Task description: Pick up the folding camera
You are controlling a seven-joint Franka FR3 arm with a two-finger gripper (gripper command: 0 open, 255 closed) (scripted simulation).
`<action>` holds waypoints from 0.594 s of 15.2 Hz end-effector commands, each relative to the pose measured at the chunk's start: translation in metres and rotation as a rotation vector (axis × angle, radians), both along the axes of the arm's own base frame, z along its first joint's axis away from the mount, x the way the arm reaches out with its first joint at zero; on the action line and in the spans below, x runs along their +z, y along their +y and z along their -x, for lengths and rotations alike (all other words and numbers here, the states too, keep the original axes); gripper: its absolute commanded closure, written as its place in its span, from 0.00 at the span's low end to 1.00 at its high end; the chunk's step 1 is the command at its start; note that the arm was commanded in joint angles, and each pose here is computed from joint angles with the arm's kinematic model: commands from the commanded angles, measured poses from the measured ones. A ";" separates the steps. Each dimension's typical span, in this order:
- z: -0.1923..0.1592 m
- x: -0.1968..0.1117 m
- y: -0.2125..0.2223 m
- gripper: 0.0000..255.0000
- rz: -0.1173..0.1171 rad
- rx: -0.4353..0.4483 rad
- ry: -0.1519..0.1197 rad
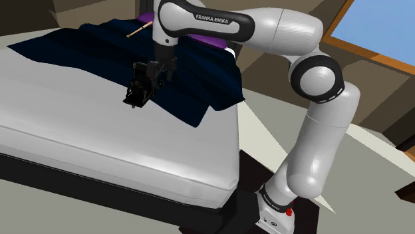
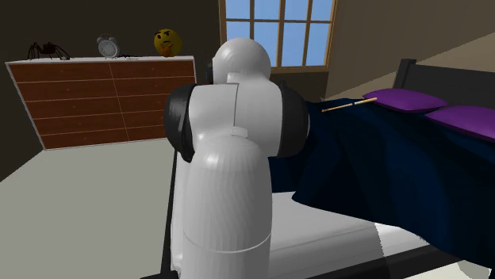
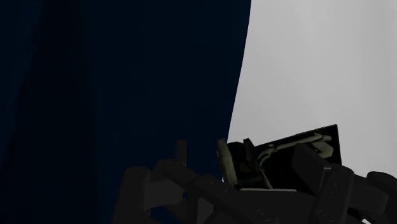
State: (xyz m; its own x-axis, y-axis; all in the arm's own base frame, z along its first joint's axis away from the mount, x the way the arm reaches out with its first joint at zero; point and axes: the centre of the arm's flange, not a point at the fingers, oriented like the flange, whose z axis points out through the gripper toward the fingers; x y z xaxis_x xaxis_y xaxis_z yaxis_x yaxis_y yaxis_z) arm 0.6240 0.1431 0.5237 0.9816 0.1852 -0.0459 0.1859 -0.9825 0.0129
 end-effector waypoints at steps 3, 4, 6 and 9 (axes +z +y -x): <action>-0.001 -0.008 0.001 1.00 0.000 0.000 0.000; -0.001 -0.009 0.001 1.00 0.000 0.000 0.000; -0.001 -0.009 0.001 1.00 0.000 0.000 0.000; -0.002 -0.009 0.001 1.00 0.000 0.000 0.000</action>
